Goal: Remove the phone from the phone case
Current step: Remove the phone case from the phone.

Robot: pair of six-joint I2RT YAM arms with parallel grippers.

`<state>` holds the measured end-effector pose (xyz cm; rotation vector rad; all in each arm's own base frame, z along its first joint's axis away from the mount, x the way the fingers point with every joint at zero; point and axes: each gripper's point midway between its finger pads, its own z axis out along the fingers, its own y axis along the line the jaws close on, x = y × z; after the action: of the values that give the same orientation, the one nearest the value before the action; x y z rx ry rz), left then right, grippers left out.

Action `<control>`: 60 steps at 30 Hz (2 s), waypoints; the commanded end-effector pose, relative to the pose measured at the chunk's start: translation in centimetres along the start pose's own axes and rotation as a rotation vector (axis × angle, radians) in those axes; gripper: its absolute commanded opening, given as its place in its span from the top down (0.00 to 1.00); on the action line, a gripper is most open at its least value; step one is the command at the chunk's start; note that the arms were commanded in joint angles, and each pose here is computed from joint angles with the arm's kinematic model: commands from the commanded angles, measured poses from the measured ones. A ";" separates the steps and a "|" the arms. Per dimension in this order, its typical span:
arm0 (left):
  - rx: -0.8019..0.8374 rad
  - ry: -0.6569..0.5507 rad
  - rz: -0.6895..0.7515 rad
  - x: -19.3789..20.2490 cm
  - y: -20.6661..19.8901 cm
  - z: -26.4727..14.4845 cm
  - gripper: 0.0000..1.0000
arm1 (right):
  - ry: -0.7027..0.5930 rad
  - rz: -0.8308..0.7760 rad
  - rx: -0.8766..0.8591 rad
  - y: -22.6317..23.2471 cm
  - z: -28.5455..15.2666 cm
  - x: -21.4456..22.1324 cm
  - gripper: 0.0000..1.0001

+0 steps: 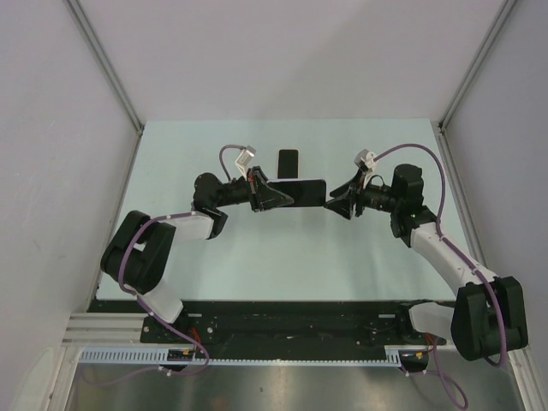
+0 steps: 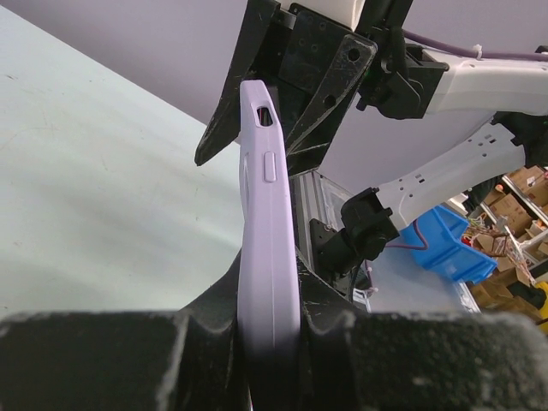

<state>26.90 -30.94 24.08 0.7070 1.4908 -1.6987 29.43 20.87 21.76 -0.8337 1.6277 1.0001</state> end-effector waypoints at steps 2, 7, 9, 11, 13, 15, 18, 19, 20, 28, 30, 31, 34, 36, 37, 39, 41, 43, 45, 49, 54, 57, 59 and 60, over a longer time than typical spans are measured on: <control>0.324 -0.016 0.410 -1.9 -9.0 0.9 1.00 | -0.039 -0.041 0.162 -3.6 0.5 -1.2 0.48; 0.338 -0.004 0.407 -1.7 -9.3 1.0 1.00 | -0.041 -0.026 0.190 -4.2 0.7 -1.1 0.48; 0.343 -0.001 0.405 -1.6 -9.5 1.1 1.00 | -0.040 -0.014 0.197 -4.5 0.7 -0.9 0.48; 0.351 0.005 0.409 -1.5 -9.7 1.1 1.00 | -0.036 -0.004 0.203 -4.7 0.8 -0.6 0.48; 0.358 0.009 0.411 -1.5 -9.9 1.1 1.00 | -0.034 0.000 0.217 -5.0 0.8 -0.5 0.48; 0.367 0.016 0.412 -1.3 -10.2 1.2 1.00 | -0.030 0.005 0.228 -5.4 0.9 -0.3 0.48; 0.376 0.024 0.410 -1.1 -10.4 1.3 1.00 | -0.026 0.009 0.231 -5.6 1.0 0.0 0.48; 0.379 0.027 0.407 -1.0 -10.5 1.3 1.00 | -0.025 0.010 0.230 -5.6 1.1 0.0 0.47; 0.382 0.030 0.409 -1.0 -10.5 1.3 1.00 | -0.024 0.011 0.231 -5.7 1.1 0.1 0.47; 0.388 0.036 0.409 -0.8 -10.5 1.4 1.00 | -0.047 0.044 0.180 -4.7 0.9 -0.6 0.46; 0.386 0.032 0.408 -0.8 -10.5 1.5 1.00 | -0.058 0.059 0.145 -4.0 0.8 -1.0 0.45; 0.383 0.032 0.404 -0.7 -10.3 1.5 1.00 | -0.066 0.060 0.130 -3.7 0.7 -1.3 0.45; 0.377 0.033 0.393 -0.6 -9.9 1.6 1.00 | -0.093 0.079 0.092 -3.0 0.3 -2.3 0.44; 0.375 0.036 0.384 -0.4 -9.7 1.6 1.00 | -0.103 0.092 0.073 -2.6 0.0 -2.6 0.43; 0.376 0.038 0.382 -0.3 -9.7 1.7 1.00 | -0.108 0.091 0.070 -2.6 0.0 -2.8 0.43; 0.376 0.042 0.375 -0.2 -9.6 1.7 1.00 | -0.111 0.093 0.063 -2.5 -0.1 -2.9 0.43; 0.382 0.049 0.372 0.1 -9.6 1.8 1.00 | -0.114 0.100 0.050 -2.3 -0.1 -3.0 0.43; 0.383 0.052 0.367 0.3 -9.4 1.9 1.00 | -0.122 0.106 0.045 -2.2 -0.3 -3.3 0.43; 0.384 0.055 0.364 0.4 -9.4 2.0 1.00 | -0.130 0.108 0.046 -2.2 -0.4 -3.6 0.42; 0.388 0.059 0.356 0.6 -9.4 2.1 1.00 | -0.157 0.104 0.054 -2.3 -0.9 -4.3 0.42; 0.396 0.065 0.354 0.9 -9.5 2.3 1.00 | -0.182 0.111 0.050 -2.1 -1.4 -4.7 0.42; 0.397 0.067 0.349 1.0 -9.5 2.3 1.00 | -0.187 0.111 0.044 -2.0 -1.5 -4.9 0.41; 0.396 0.068 0.346 1.1 -9.4 2.4 1.00 | -0.188 0.111 0.043 -2.0 -1.5 -4.8 0.42; 0.397 0.069 0.346 1.1 -9.4 2.4 1.00 | -0.190 0.107 0.045 -2.0 -1.5 -4.9 0.41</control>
<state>26.63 -32.44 25.15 0.7397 1.4260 -1.6975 29.55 19.57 23.11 -0.6389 1.6698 1.2182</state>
